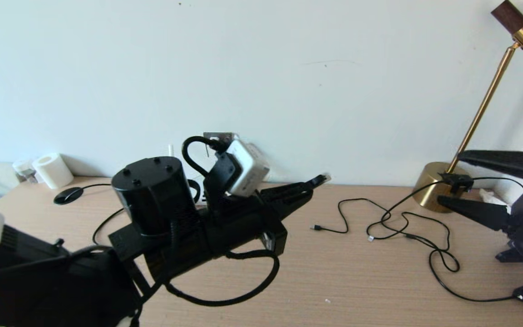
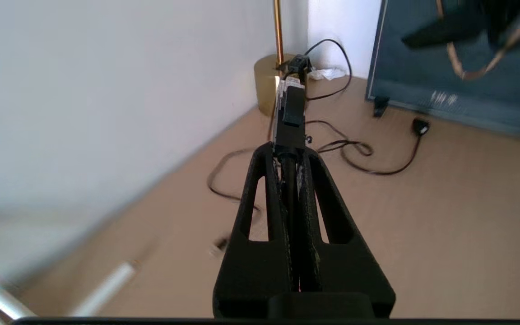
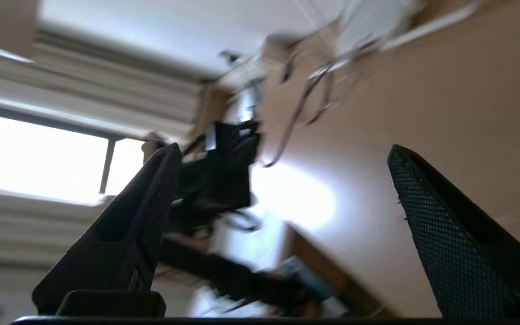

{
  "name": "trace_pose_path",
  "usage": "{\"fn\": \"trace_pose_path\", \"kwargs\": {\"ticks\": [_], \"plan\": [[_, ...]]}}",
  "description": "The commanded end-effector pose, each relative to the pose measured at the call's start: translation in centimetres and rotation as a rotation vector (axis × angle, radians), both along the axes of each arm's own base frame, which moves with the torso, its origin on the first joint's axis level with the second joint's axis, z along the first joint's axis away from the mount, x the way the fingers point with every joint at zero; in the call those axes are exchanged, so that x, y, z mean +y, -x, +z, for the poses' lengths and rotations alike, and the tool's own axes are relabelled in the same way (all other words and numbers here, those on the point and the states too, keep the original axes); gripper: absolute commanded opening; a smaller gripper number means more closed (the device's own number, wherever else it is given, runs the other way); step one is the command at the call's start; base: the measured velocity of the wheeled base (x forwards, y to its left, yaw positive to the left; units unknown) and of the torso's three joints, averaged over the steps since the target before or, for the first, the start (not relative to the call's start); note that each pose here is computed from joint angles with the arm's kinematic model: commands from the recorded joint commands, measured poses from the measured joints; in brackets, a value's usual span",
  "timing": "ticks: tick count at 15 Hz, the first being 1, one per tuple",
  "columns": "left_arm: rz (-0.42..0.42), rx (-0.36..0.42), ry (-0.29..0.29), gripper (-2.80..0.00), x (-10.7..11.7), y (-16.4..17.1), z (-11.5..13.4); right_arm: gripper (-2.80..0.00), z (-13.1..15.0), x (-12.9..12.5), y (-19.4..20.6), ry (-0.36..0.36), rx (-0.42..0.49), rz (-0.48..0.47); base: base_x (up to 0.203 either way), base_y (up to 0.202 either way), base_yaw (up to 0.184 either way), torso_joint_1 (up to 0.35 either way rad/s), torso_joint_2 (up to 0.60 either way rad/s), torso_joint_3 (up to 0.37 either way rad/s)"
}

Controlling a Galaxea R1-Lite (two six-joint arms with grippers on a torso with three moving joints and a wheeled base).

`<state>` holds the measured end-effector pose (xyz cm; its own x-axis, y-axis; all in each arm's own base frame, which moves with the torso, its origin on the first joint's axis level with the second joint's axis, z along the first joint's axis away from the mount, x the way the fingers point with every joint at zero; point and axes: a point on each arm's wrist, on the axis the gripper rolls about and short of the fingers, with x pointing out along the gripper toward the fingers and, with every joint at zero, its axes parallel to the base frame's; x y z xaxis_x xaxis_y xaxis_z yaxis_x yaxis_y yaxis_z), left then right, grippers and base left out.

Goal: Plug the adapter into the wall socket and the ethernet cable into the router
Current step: Hand it to the other hand, then align cable and router interface

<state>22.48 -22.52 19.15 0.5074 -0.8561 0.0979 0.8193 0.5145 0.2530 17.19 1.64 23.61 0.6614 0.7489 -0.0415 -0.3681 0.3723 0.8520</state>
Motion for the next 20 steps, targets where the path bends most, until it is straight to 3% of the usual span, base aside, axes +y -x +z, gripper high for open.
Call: {"fn": "trace_pose_path", "kwargs": {"ticks": [1,4,7,9,11,13,17,18,19,20], "plan": [[0.012,0.127,0.067,-2.8,0.9,0.8,-0.1,0.0,-0.7,-0.2,2.3,0.133,-0.145,-0.11,0.0,0.0,0.0,0.0,0.0,0.0],[0.085,0.274,0.128,-2.8,2.4,0.0,-1.0,0.0,-2.2,-0.4,5.4,0.271,-0.257,-0.234,0.0,0.0,0.0,0.0,0.0,0.0],[0.246,0.416,0.188,-2.8,4.9,-2.2,-2.0,0.0,-5.4,-1.0,8.5,0.621,-0.383,-0.456,0.0,0.0,0.0,0.0,0.0,0.0],[0.327,0.461,0.225,-2.8,6.8,-3.4,-2.4,0.0,-6.1,-1.1,11.2,0.694,-0.484,-0.565,0.0,0.0,0.0,0.0,0.0,0.0],[0.43,0.501,0.217,-2.8,8.4,-4.7,-3.9,0.0,-6.9,-1.2,14.3,0.739,-0.621,-0.647,0.0,0.0,0.0,0.0,0.0,0.0],[0.587,0.535,0.208,-2.8,9.1,-6.1,-5.9,0.0,-8.9,-1.3,16.8,0.807,-0.688,-0.692,0.0,0.0,0.0,0.0,0.0,0.0],[0.802,0.594,0.199,-2.8,9.1,-7.9,-9.5,0.0,-13.9,-1.3,19.7,0.891,-0.644,-0.684,0.0,0.0,0.0,0.0,0.0,0.0],[0.852,0.591,0.197,-2.8,8.9,-8.6,-10.2,0.0,-14.6,-1.4,19.8,0.928,-0.62,-0.703,0.0,0.0,0.0,0.0,0.0,0.0],[0.914,0.58,0.197,-2.8,8.8,-9.0,-10.7,0.0,-15.4,-1.5,19.5,1.013,-0.586,-0.72,0.0,0.0,0.0,0.0,0.0,0.0],[0.972,0.567,0.2,-2.8,8.8,-9.3,-11.1,0.0,-16.1,-1.6,19.5,1.061,-0.516,-0.689,0.0,0.0,0.0,0.0,0.0,0.0]]}}
